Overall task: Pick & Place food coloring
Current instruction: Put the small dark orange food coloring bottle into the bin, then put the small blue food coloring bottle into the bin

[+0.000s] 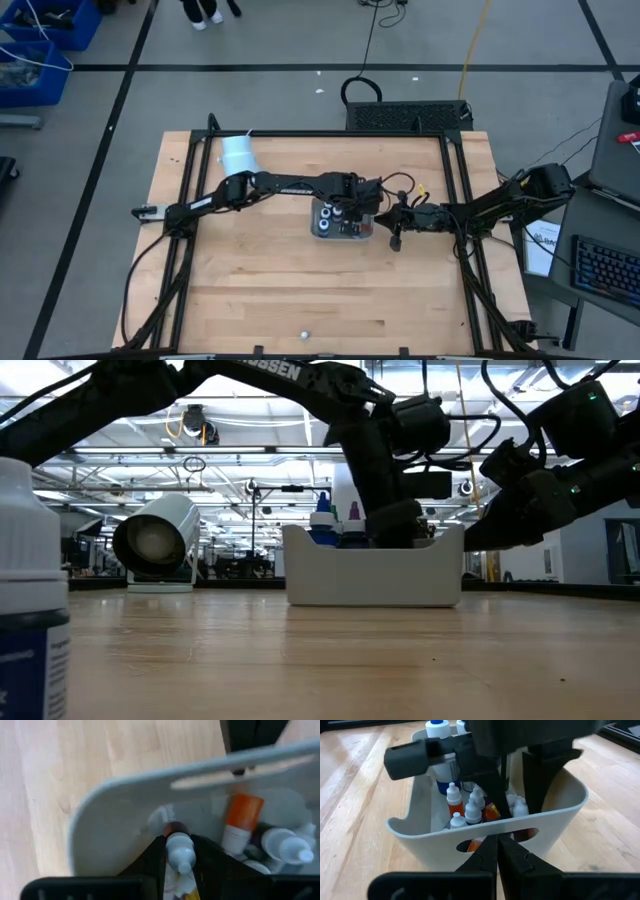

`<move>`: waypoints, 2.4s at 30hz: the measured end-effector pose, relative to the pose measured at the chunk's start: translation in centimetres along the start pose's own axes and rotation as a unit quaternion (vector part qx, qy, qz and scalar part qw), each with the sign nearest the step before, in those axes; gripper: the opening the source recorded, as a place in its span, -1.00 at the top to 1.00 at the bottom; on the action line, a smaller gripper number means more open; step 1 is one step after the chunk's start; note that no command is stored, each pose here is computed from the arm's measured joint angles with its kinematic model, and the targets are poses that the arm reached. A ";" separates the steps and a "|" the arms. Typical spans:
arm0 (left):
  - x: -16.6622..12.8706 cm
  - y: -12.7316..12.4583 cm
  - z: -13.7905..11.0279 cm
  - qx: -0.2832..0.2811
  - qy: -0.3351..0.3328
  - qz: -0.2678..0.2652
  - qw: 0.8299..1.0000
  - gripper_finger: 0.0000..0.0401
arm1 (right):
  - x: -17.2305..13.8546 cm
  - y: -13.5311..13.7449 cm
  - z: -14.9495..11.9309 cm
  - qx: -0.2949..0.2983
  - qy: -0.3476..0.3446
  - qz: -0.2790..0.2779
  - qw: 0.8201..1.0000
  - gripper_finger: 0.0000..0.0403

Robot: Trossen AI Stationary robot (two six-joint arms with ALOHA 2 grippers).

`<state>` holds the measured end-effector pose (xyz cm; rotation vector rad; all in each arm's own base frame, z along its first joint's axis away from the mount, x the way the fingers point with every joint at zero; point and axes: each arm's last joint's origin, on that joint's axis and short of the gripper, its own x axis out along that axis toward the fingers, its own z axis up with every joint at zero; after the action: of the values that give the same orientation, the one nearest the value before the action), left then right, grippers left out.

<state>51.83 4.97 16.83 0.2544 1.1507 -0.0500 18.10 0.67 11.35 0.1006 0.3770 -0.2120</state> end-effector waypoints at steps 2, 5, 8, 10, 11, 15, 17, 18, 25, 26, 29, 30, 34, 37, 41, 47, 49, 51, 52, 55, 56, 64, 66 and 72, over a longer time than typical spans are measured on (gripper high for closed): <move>0.0 0.0 -0.1 0.000 0.004 -0.001 1.000 0.58 | 0.0 0.0 0.0 0.000 -0.001 0.000 1.000 1.00; 0.0 0.0 -0.1 0.000 0.003 -0.001 1.000 0.49 | 0.0 0.0 0.0 -0.002 -0.002 0.000 1.000 1.00; 0.0 0.0 -0.1 0.000 0.003 -0.001 1.000 0.47 | 0.0 0.0 0.0 -0.003 -0.002 0.000 1.000 1.00; 0.0 0.0 0.0 0.000 0.000 0.000 1.000 0.46 | 0.0 0.0 0.0 -0.003 -0.002 0.000 1.000 1.00; 0.0 0.0 0.0 0.001 0.000 0.000 1.000 0.46 | 0.0 0.0 0.0 -0.003 -0.002 0.000 1.000 1.00; 0.0 -0.2 0.1 0.005 -0.001 0.000 1.000 0.45 | 0.0 0.0 0.0 -0.004 -0.001 0.000 1.000 1.00; 0.0 -0.2 0.1 0.009 -0.001 0.000 1.000 0.44 | 0.0 0.0 0.0 -0.004 -0.001 0.000 1.000 1.00; 0.0 -0.3 0.1 0.011 -0.001 -0.001 1.000 0.44 | 0.0 0.0 0.0 -0.004 -0.001 0.000 1.000 1.00; -2.4 -0.9 0.8 0.028 -0.015 0.009 0.999 0.44 | 0.0 0.0 0.0 -0.004 -0.001 0.000 1.000 1.00; -3.6 -1.2 1.1 0.031 -0.020 0.017 0.999 0.44 | 0.0 0.0 0.0 -0.004 -0.001 0.000 1.000 1.00; -7.3 -1.9 1.7 0.039 -0.031 0.044 0.998 0.44 | 0.0 0.0 0.0 -0.004 -0.001 0.001 1.000 1.00; -8.6 -2.2 1.7 0.042 -0.030 0.051 0.997 0.44 | 0.0 0.0 0.0 -0.004 -0.001 0.000 1.000 1.00; -15.2 -3.2 1.2 0.043 -0.038 0.065 0.996 0.44 | 0.0 0.0 0.0 -0.003 -0.001 0.001 1.000 1.00; -20.9 -3.8 -0.1 0.044 -0.047 0.064 0.996 0.44 | 0.0 0.0 0.0 -0.004 -0.001 0.001 1.000 1.00; -28.2 -4.7 -2.3 0.025 -0.083 0.076 0.993 0.54 | 0.0 0.1 0.0 -0.014 -0.001 0.003 1.000 1.00; -37.1 -6.1 -7.0 -0.012 -0.166 0.086 0.982 0.94 | 0.0 0.1 0.0 -0.015 0.001 0.003 1.000 1.00; -38.4 -6.8 -8.9 -0.021 -0.185 0.081 0.979 0.96 | 0.0 0.1 0.0 -0.015 0.001 0.003 1.000 1.00; -39.0 -7.4 -11.0 -0.035 -0.200 0.088 0.975 0.95 | 0.0 0.1 0.0 -0.016 0.002 0.003 1.000 1.00; -39.3 -7.8 -12.1 -0.042 -0.217 0.091 0.971 0.95 | 0.0 0.1 0.0 -0.016 0.001 0.003 1.000 1.00; -39.1 -9.1 -15.5 -0.041 -0.288 0.085 0.953 0.98 | 0.0 0.1 0.0 -0.015 0.000 0.003 1.000 1.00; -38.9 -9.6 -16.6 -0.039 -0.319 0.080 0.943 0.98 | 0.0 0.1 0.0 -0.015 -0.001 0.003 1.000 1.00; -31.9 -12.0 -24.4 -0.069 -0.467 0.054 0.880 0.98 | 0.0 0.0 0.4 -0.018 -0.021 -0.010 1.000 1.00; -29.6 -12.5 -25.7 -0.059 -0.481 0.034 0.874 0.98 | 0.0 0.0 0.5 -0.023 -0.025 -0.013 0.999 1.00; -24.7 -13.5 -28.2 -0.059 -0.511 0.029 0.857 0.98 | 0.0 0.0 0.5 -0.023 -0.025 -0.012 0.999 1.00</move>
<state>14.20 -4.01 26.12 0.1146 0.0765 -0.0514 18.25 0.63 11.79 0.0447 0.3334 -0.2284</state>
